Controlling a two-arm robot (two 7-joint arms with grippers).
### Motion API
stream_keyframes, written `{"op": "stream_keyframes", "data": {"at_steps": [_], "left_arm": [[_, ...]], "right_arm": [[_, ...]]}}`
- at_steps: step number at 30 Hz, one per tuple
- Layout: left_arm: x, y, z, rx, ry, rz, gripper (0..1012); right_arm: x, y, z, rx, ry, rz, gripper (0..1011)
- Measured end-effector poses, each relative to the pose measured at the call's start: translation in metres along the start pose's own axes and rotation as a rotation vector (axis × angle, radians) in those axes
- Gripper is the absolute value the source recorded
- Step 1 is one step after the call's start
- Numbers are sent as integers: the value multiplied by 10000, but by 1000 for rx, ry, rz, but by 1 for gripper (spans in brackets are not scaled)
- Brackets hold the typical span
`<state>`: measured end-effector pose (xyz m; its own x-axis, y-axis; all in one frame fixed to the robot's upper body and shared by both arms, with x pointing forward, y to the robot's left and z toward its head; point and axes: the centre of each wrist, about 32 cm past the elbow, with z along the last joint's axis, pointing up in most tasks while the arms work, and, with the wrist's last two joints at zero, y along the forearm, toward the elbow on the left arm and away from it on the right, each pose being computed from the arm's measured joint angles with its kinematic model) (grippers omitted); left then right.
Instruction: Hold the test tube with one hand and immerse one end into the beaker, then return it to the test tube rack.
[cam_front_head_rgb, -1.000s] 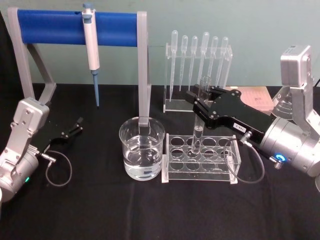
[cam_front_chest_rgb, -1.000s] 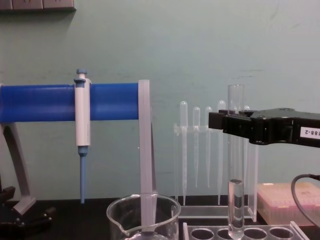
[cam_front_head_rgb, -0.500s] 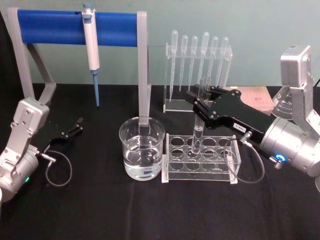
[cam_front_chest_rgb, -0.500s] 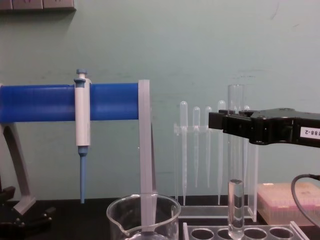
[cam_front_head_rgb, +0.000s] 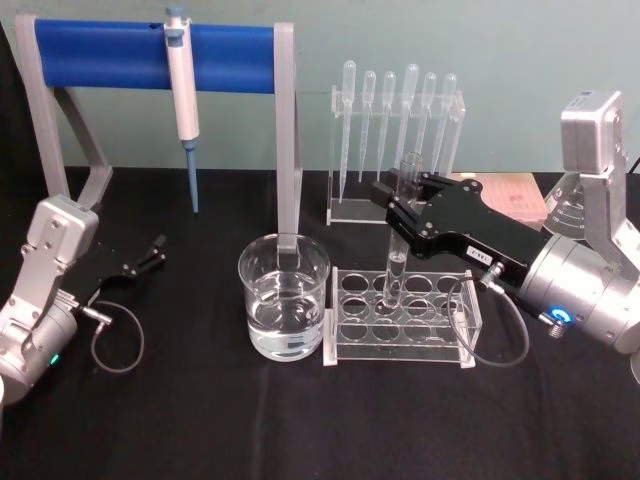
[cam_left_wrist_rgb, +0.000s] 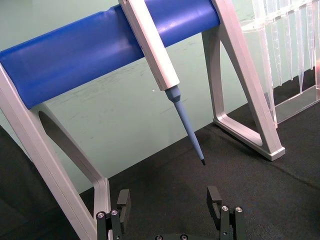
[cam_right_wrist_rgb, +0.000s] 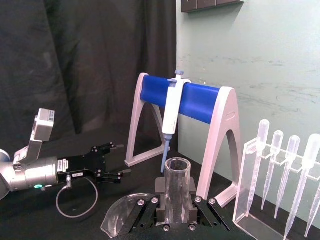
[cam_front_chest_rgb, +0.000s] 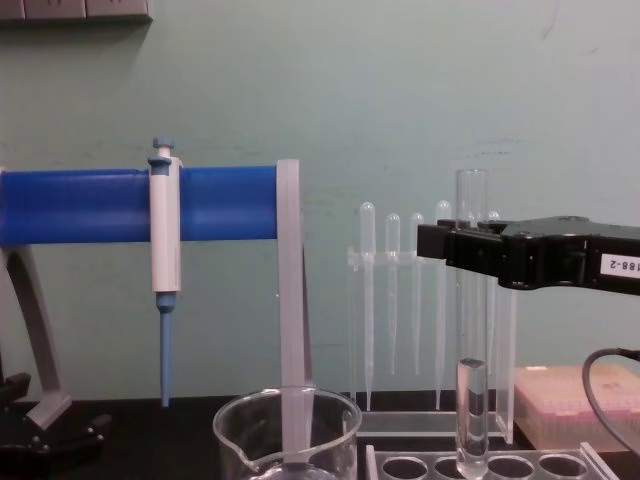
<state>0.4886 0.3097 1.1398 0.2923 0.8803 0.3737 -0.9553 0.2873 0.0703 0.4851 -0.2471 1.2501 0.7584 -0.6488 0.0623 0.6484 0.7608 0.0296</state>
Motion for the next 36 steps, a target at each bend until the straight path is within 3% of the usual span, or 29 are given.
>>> {"op": "stream_keyframes", "data": {"at_steps": [9, 14, 18, 23, 29, 36], "left_arm": [[0, 0, 0, 0, 0, 0, 1000], [0, 0, 0, 0, 0, 0, 1000], [0, 0, 0, 0, 0, 0, 1000], [0, 0, 0, 0, 0, 0, 1000], [0, 0, 0, 0, 0, 0, 1000], [0, 0, 0, 0, 0, 0, 1000]], "right_arm": [[2, 22, 24, -3, -6, 3, 224], [-17, 143, 143, 1, -26, 26, 225], [-39, 334, 296, 19, -41, 72, 224], [-25, 505, 357, 40, -38, 107, 224], [-20, 700, 327, 53, -20, 137, 224], [-65, 920, 150, 36, -23, 152, 224]]}}
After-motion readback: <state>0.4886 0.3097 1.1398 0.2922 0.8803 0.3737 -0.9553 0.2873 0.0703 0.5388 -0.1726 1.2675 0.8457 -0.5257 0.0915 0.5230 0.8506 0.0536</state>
